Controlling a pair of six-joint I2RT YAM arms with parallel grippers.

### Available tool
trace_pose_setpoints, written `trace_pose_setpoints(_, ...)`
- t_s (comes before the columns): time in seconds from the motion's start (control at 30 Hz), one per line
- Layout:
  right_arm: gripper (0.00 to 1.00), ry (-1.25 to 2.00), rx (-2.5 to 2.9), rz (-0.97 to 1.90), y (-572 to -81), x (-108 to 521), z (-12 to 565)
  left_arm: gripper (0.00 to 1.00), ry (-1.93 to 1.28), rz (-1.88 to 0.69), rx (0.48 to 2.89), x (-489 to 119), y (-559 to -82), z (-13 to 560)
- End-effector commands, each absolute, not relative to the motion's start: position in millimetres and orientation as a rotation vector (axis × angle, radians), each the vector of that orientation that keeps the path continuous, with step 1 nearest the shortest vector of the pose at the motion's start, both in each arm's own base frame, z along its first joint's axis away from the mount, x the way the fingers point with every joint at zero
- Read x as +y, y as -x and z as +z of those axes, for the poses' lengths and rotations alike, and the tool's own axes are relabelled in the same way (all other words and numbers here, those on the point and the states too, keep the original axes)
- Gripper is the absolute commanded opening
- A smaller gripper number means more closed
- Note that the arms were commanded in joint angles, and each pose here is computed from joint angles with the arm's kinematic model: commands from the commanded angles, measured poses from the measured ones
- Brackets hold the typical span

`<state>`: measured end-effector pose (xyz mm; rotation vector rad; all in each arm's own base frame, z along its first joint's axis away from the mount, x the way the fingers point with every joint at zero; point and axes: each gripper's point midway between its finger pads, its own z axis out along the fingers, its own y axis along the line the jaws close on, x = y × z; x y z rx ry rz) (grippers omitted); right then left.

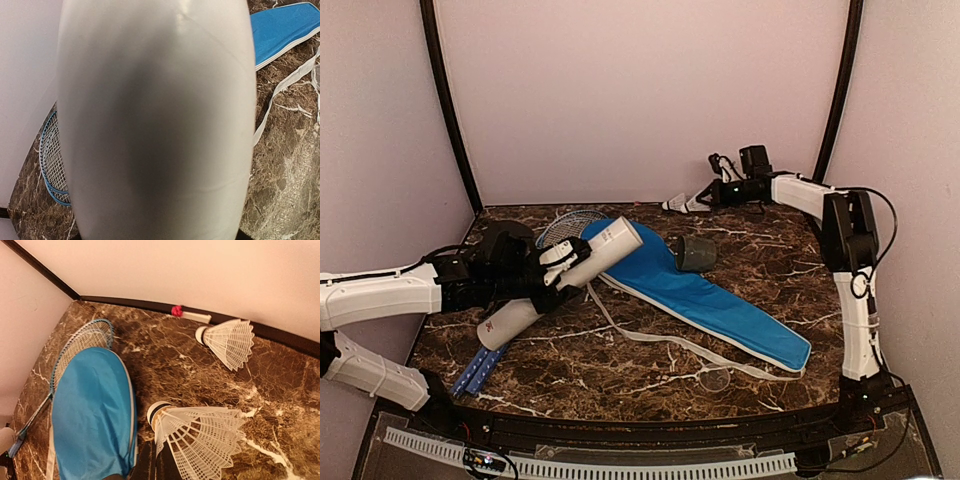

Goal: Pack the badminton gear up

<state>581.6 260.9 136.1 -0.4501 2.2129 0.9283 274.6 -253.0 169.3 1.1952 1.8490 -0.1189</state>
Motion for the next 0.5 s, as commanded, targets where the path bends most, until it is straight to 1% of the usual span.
trace_pose_setpoints(0.0,0.00,0.488,1.996,0.904,-560.5,255.4,237.9,0.58,-1.174,-0.168,1.784,-259.9,-272.6,194.7)
trace_pose_setpoints(0.3,0.00,0.570,1.955,0.952,-446.5,256.2,293.3,0.58,-1.213,-0.205,1.783,-269.4,-264.0,192.0)
trace_pose_setpoints(0.47,0.00,0.710,1.911,1.051,-367.3,286.4,318.9,0.58,-1.237,-0.223,1.779,-275.4,-258.6,189.6)
